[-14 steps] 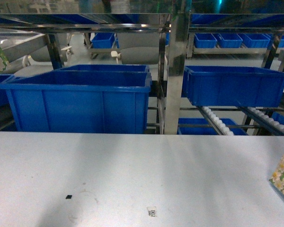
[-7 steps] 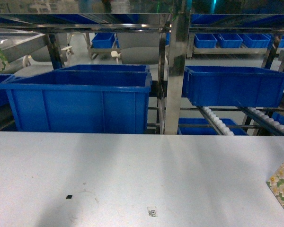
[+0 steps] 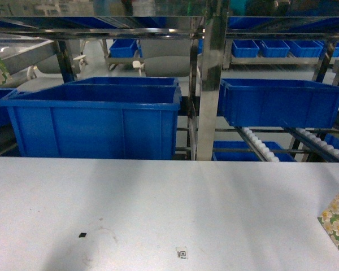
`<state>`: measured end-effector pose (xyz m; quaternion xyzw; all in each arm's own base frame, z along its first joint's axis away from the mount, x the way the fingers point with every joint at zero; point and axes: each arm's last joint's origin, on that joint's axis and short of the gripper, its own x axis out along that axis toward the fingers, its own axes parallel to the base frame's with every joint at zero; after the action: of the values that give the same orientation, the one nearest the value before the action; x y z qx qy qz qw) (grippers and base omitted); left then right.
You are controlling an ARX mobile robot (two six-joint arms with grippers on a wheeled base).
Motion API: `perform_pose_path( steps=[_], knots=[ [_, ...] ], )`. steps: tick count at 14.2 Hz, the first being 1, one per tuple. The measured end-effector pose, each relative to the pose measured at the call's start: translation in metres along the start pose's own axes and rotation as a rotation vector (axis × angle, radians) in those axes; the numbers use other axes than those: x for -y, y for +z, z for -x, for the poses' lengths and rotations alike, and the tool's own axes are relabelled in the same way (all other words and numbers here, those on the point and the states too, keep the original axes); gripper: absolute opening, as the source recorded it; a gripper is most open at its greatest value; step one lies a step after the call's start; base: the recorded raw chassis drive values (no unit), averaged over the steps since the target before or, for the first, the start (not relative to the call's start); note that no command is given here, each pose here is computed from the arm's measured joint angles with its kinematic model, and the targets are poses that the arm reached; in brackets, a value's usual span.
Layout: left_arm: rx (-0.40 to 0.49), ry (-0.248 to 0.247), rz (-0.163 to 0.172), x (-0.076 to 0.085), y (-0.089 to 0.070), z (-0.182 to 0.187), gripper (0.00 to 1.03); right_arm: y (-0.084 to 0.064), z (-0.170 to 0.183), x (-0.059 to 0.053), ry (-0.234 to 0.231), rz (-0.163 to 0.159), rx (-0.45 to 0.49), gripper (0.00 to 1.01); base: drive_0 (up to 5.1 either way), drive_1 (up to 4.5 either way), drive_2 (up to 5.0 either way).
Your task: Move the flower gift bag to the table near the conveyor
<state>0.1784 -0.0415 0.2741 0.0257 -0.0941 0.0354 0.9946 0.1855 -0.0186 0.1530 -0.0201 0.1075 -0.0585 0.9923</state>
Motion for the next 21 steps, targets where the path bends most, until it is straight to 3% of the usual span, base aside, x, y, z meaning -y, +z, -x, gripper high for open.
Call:
perform_pose_path(
  steps=[3,5,6,10,12,13,15,18,21],
  knots=[
    [0.000,0.000,0.000,0.000,0.000,0.000,0.02,0.015,0.038,0.004,-0.015,-0.023,0.021,0.98,0.0,0.00,0.0],
    [0.000,0.000,0.000,0.000,0.000,0.000,0.02,0.015,0.076,-0.009,0.057,-0.010,0.020,0.98,0.0,0.00,0.0],
    [0.000,0.000,0.000,0.000,0.000,0.000,0.02,0.013,0.083,-0.012,0.084,-0.008,0.018,0.98,0.0,0.00,0.0],
    [0.008,-0.014,0.013,0.009,-0.003,-0.001,0.02,0.013,0.085,-0.011,0.080,-0.018,0.021,0.98,0.0,0.00,0.0],
    [-0.041,-0.043,0.007,0.022,-0.021,-0.005,0.02,0.013,0.085,-0.011,0.080,-0.018,0.021,0.98,0.0,0.00,0.0],
    [-0.053,-0.046,0.021,0.028,-0.029,-0.008,0.02,0.013,0.085,-0.011,0.080,-0.018,0.022,0.98,0.0,0.00,0.0],
    [-0.057,-0.012,0.048,0.037,-0.047,-0.014,0.02,0.013,0.085,-0.011,0.080,-0.018,0.022,0.98,0.0,0.00,0.0],
    [-0.087,0.003,0.046,0.041,-0.064,-0.017,0.02,0.013,0.085,-0.011,0.080,-0.018,0.022,0.98,0.0,0.00,0.0],
    [-0.124,0.078,0.093,0.040,-0.109,-0.033,0.02,0.013,0.085,-0.011,0.080,-0.018,0.022,0.98,0.0,0.00,0.0]
  ],
)
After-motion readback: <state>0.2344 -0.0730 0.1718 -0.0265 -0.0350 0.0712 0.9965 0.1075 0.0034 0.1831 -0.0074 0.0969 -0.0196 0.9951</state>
